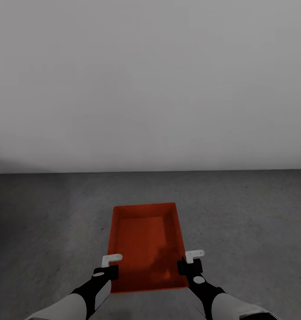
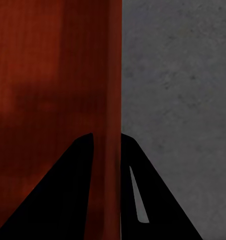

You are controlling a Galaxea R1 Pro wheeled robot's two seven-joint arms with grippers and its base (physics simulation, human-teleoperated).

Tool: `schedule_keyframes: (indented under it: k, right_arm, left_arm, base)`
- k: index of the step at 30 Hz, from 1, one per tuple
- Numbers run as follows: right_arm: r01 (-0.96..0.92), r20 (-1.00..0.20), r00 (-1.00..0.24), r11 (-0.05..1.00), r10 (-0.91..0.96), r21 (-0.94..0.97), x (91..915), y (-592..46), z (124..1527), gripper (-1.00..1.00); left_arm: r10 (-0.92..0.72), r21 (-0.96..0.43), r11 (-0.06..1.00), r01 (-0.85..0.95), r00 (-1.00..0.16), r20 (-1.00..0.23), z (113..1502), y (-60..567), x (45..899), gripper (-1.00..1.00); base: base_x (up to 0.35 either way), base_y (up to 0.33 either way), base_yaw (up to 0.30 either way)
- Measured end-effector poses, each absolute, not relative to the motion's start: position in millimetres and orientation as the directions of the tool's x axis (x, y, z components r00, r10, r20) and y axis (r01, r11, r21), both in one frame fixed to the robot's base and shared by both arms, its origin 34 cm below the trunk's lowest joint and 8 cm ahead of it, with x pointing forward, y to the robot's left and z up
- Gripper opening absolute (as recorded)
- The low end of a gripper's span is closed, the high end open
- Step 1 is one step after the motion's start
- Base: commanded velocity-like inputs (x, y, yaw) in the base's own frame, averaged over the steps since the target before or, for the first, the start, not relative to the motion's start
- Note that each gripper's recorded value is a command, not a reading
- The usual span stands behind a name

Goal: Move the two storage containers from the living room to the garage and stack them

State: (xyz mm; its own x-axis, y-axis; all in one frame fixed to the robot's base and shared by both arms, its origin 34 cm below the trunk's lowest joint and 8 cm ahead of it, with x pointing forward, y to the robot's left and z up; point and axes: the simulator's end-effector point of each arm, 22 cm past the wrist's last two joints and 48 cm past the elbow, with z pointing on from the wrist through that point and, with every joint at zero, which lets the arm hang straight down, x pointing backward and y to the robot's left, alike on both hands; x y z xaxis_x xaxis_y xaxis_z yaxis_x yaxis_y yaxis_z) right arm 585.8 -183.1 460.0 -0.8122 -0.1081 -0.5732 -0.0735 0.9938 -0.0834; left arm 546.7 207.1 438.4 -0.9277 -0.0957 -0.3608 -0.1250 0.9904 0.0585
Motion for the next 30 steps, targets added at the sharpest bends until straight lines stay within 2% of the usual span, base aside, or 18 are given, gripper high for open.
schedule_keyframes:
  k: [30]
  right_arm:
    - [-0.071, -0.574, -0.812, 0.994, -0.105, -0.082, 582, -183, 406, -1.0]
  left_arm:
    - [-0.092, 0.06, 0.991, -0.122, -0.928, -0.362, 385, 207, 544, -1.0]
  base:
    - [0.0, 0.0, 0.0]
